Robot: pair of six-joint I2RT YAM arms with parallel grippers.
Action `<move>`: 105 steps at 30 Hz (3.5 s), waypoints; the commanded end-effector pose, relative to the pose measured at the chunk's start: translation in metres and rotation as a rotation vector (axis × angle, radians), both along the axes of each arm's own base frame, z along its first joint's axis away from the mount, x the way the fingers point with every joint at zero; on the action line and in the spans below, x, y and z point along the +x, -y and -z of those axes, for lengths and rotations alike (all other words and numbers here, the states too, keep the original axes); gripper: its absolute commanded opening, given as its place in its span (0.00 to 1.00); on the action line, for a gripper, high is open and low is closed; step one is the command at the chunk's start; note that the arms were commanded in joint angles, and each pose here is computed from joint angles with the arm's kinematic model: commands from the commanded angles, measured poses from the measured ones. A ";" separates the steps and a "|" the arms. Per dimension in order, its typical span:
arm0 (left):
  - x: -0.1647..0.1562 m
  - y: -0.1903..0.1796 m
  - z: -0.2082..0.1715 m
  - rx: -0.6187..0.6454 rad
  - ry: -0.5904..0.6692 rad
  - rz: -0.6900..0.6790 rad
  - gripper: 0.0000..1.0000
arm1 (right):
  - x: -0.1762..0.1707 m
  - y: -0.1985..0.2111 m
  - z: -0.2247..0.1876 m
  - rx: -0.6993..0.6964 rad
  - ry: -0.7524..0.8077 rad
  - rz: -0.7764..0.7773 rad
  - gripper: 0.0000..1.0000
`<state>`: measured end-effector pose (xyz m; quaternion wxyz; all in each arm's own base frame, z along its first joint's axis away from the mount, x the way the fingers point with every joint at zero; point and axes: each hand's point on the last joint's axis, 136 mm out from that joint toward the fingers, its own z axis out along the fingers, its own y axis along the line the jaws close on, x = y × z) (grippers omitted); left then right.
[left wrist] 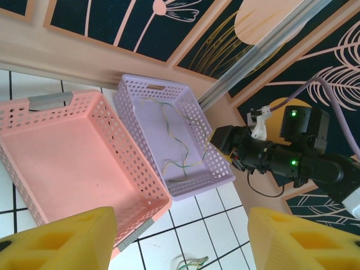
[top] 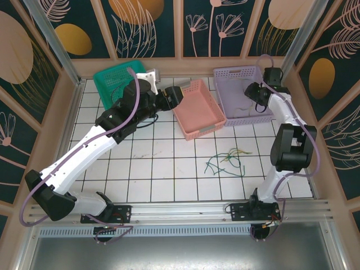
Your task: Untangle the cables
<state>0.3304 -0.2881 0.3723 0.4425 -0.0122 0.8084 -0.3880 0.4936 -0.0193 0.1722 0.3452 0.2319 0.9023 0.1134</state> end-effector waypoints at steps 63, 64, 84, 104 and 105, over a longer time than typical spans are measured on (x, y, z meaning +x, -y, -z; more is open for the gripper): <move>-0.125 0.157 0.313 0.416 -0.517 0.476 0.00 | -0.247 -0.087 0.159 0.180 -0.468 0.198 0.25; -0.124 0.152 0.309 0.426 -0.507 0.466 0.00 | -0.246 -0.082 0.160 0.169 -0.469 0.205 0.24; -0.066 0.045 0.170 0.255 -0.370 0.197 0.00 | -0.203 -0.113 -0.008 0.299 -0.134 0.030 0.52; 0.005 0.038 0.113 0.160 -0.282 0.060 0.00 | -0.204 -0.194 -0.046 0.645 -0.057 0.087 0.62; 0.004 0.038 0.112 0.157 -0.281 0.061 0.00 | -0.202 -0.192 -0.040 0.623 -0.054 0.089 0.60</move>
